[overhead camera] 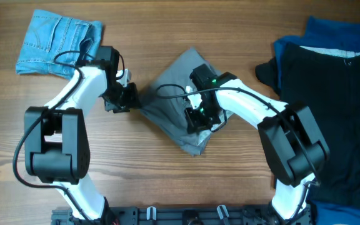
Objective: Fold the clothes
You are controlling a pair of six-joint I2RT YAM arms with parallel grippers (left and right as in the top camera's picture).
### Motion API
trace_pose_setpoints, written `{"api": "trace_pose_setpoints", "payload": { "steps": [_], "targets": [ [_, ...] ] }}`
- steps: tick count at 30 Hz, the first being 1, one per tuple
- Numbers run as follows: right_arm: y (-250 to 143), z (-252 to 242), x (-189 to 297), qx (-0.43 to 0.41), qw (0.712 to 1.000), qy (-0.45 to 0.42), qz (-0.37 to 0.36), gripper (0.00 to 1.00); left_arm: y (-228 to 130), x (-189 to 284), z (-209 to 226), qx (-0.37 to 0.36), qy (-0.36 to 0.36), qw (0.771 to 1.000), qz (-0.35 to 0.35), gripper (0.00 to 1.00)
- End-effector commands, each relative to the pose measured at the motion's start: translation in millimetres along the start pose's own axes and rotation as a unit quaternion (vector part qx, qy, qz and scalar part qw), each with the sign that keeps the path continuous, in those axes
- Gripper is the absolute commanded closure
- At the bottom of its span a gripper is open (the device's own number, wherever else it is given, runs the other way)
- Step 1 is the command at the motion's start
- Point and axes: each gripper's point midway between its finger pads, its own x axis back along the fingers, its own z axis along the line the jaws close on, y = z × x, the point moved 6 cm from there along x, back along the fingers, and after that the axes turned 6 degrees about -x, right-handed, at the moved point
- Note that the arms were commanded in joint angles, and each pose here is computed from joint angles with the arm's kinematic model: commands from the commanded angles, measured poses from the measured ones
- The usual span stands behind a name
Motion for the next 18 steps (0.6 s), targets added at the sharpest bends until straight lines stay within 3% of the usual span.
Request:
{"api": "trace_pose_setpoints", "payload": {
  "steps": [1,3,4,5,6,9,13,18],
  "targets": [
    [26.7,9.0,70.3,0.019,0.991,-0.025,-0.132,0.87,0.9,37.3,-48.2,-0.014,-0.163,0.986,-0.001,0.70],
    [30.4,3.8,105.9,-0.028,0.979,-0.042,-0.197,0.87,-7.8,33.7,-59.2,-0.021,-0.174,0.984,0.021,0.64],
    [30.7,-1.8,130.0,-0.050,0.968,-0.049,-0.239,0.87,-15.6,25.7,-64.2,-0.025,-0.168,0.985,0.037,0.47],
    [30.2,-3.9,142.0,-0.052,0.964,-0.045,-0.257,0.87,-21.8,19.1,-68.2,-0.019,-0.165,0.985,0.049,0.42],
    [28.9,-6.6,153.9,-0.056,0.959,-0.042,-0.273,0.86,-28.8,9.3,-72.6,-0.009,-0.162,0.985,0.061,0.46],
    [28.0,-14.2,164.2,-0.067,0.955,-0.042,-0.285,0.86,-47.2,-26.4,-75.1,0.055,-0.141,0.985,0.087,0.96],
    [28.6,-14.2,164.4,-0.066,0.955,-0.042,-0.287,0.85,-55.1,-63.7,-47.5,0.183,-0.075,0.977,0.074,0.96],
    [35.4,-11.6,168.6,-0.057,0.949,-0.036,-0.307,0.83,16.9,-51.2,-19.2,0.213,-0.131,0.964,-0.085,0.96]
  ]
}}
